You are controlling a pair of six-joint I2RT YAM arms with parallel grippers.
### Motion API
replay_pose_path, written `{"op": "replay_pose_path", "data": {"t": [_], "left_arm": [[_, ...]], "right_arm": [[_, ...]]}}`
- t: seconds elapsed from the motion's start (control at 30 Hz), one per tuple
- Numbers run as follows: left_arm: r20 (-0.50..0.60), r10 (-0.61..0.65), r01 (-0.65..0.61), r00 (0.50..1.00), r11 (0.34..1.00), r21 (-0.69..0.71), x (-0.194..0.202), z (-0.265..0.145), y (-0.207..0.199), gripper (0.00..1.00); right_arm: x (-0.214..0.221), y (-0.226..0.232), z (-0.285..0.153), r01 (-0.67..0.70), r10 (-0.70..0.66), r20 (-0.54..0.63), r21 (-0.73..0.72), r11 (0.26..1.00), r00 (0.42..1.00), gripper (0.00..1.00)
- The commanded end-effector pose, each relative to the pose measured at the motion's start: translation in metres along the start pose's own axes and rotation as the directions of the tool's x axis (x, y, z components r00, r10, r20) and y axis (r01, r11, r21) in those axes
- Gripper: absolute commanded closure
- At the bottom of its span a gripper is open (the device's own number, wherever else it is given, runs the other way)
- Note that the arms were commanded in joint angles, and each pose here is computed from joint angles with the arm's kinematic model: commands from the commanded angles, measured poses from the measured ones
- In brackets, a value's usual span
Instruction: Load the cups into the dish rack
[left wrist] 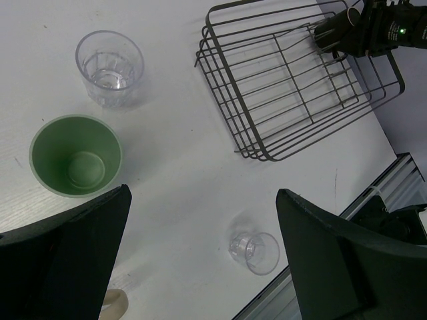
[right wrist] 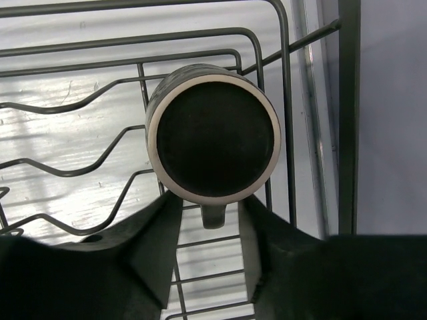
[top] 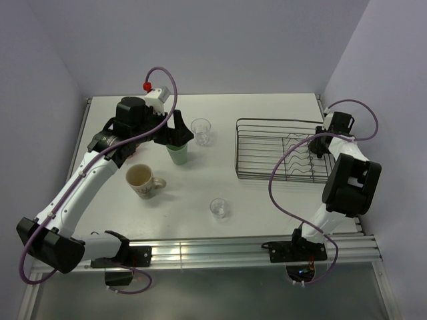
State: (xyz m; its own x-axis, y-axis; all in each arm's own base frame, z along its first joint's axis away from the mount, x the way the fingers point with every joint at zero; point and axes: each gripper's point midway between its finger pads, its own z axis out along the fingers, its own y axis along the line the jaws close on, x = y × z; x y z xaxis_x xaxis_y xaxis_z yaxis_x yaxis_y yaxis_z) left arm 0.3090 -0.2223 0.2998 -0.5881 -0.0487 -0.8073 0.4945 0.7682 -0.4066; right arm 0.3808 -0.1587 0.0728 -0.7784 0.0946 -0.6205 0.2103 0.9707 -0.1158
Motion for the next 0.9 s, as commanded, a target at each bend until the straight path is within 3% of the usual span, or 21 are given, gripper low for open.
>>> {"op": "replay_pose_path", "data": {"t": [0.0, 0.07, 0.37, 0.87], "left_arm": [[0.018, 0.008, -0.008, 1.0, 0.999, 0.031, -0.006, 0.0, -0.006, 0.01], [0.021, 0.009, -0.009, 1.0, 1.0, 0.028, -0.007, -0.001, -0.005, 0.01], [0.014, 0.019, -0.02, 1.0, 0.999, 0.031, -0.005, 0.0, -0.005, 0.01], [0.003, 0.075, -0.075, 0.997, 0.996, 0.041, 0.002, -0.001, -0.003, 0.01]], "right_arm": [[-0.012, -0.01, -0.001, 0.001, -0.002, 0.038, 0.032, 0.999, 0.999, 0.53], [-0.014, -0.01, -0.003, -0.002, 0.001, 0.041, 0.031, 1.0, 0.999, 0.48], [-0.022, -0.009, -0.024, -0.003, 0.001, 0.069, 0.024, 1.0, 0.998, 0.48], [-0.057, -0.006, -0.1, -0.014, 0.017, 0.175, -0.018, 1.0, 0.984, 0.45]]}}
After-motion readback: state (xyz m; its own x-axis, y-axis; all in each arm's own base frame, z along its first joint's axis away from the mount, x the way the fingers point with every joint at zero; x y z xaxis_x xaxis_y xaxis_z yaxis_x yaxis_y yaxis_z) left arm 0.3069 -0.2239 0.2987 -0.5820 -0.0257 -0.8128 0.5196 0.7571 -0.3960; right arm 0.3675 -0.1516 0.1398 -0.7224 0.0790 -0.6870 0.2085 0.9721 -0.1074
